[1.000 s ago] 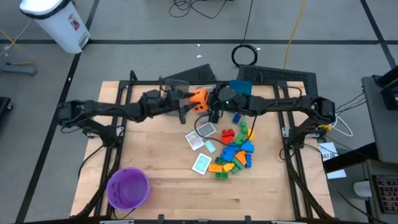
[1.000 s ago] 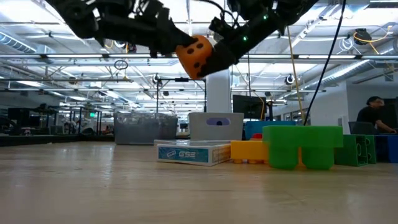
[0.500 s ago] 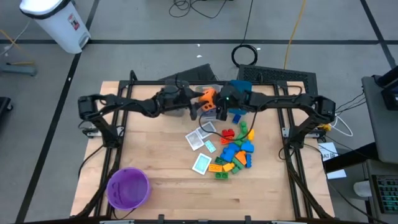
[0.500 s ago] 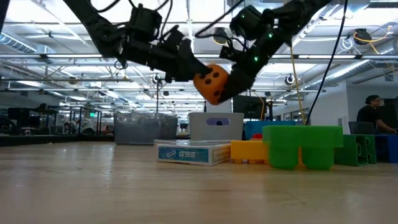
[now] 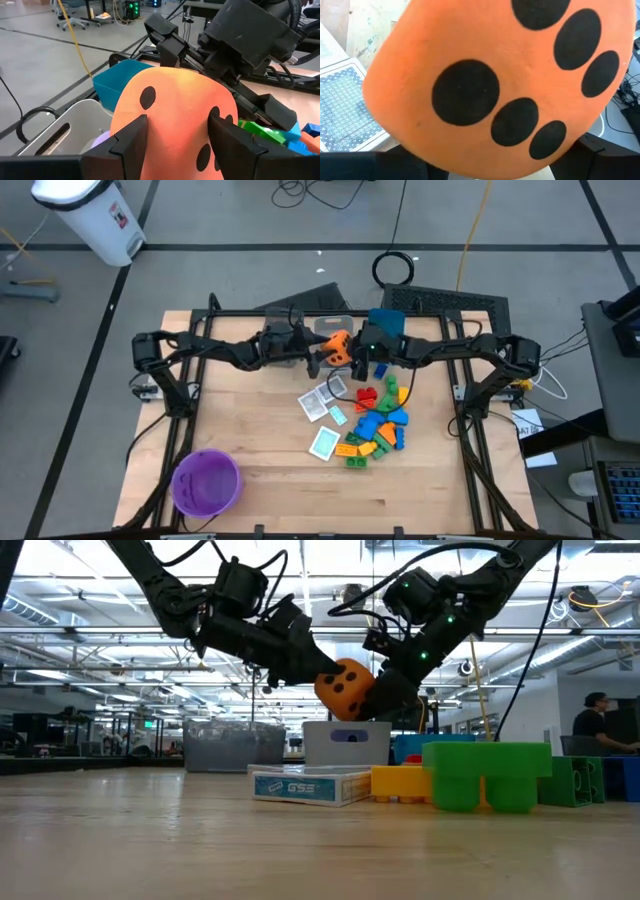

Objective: Pick & Place Toys
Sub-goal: Put the orange dice into the gray bin

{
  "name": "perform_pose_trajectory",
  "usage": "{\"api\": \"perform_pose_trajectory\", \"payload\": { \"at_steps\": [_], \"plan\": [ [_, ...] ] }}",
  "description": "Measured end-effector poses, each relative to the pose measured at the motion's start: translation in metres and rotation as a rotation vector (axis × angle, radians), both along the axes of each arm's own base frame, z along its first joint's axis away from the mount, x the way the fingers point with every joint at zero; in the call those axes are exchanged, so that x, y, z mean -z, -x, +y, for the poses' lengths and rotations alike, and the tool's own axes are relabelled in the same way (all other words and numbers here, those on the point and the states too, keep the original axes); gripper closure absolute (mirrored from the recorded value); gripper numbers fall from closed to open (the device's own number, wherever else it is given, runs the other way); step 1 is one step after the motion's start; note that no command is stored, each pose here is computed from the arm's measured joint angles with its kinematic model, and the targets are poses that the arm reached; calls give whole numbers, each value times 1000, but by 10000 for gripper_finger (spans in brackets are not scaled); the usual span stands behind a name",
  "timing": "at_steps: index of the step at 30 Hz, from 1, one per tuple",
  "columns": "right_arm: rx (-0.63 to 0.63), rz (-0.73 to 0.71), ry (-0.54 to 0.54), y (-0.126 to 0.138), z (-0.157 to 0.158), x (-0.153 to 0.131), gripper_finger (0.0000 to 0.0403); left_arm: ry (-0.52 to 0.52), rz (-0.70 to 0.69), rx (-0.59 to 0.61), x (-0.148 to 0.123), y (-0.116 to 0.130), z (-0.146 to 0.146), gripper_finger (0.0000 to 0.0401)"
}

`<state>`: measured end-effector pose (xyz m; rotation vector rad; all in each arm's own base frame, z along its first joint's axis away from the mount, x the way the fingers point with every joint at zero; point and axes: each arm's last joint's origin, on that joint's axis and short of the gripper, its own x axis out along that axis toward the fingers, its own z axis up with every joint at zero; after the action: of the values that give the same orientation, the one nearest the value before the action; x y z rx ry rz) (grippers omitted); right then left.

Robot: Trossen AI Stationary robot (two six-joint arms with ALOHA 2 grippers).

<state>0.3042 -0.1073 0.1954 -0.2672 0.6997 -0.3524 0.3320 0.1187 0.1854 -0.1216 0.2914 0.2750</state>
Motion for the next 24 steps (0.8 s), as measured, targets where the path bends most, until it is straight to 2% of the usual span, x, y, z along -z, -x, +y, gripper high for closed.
{"api": "perform_pose_trajectory", "payload": {
  "at_steps": [16,24],
  "plan": [
    [-42,-27,6,6,15,-16,149,4,-72,20,-19,1,-13,194],
    [-61,-21,-31,5,11,-5,149,12,26,-30,-10,4,-10,195]
  ]
}}
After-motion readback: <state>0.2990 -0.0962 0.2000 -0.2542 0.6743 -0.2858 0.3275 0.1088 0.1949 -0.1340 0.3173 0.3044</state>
